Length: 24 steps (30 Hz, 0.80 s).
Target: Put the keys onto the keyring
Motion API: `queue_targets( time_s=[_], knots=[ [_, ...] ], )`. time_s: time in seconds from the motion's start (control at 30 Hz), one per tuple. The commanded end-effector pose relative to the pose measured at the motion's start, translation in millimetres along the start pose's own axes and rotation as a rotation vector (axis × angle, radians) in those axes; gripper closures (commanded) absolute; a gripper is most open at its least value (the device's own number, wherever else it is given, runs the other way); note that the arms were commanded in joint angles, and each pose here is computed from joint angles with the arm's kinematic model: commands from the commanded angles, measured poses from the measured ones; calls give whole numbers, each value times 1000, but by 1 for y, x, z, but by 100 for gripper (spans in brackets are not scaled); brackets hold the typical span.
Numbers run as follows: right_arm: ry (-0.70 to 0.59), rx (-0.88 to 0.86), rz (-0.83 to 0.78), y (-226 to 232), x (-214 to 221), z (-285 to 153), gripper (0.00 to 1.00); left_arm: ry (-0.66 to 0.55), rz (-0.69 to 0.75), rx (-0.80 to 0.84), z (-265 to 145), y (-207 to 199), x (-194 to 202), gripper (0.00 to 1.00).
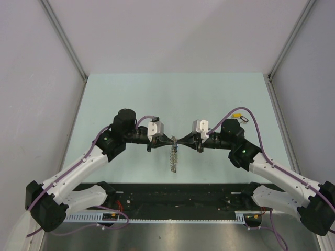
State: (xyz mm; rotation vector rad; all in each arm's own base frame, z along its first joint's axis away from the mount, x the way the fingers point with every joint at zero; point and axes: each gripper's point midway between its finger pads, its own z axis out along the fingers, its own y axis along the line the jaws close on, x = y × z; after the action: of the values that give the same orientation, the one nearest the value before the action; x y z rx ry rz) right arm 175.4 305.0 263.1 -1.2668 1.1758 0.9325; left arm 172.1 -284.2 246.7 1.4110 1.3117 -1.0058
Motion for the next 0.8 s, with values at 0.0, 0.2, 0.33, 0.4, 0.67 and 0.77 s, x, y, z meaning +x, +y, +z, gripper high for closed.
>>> queue_targets(
  time_s=[0.0,0.2,0.33,0.4,0.67,0.77],
  knots=[
    [-37,-14,-19,0,-12,2,100,-74,74,9,-2,-3,-24,100],
    [-45,-19,-22,2,-15,2,100,-75,70,14,-2,-3,-24,100],
    [-49,11,-31,-1,-19,-2,100,-72,72,11,-2,-3,-23,100],
    [-51,16,-33,-2,-21,-3,100,-69,74,11,-2,-3,-22,100],
    [-58,-4,-24,3,-22,-4,100,-100,124,22,-2,-7,-23,100],
    [-51,-5,-19,2,-20,-3,100,-114,136,35,-2,-9,-23,100]
  ],
)
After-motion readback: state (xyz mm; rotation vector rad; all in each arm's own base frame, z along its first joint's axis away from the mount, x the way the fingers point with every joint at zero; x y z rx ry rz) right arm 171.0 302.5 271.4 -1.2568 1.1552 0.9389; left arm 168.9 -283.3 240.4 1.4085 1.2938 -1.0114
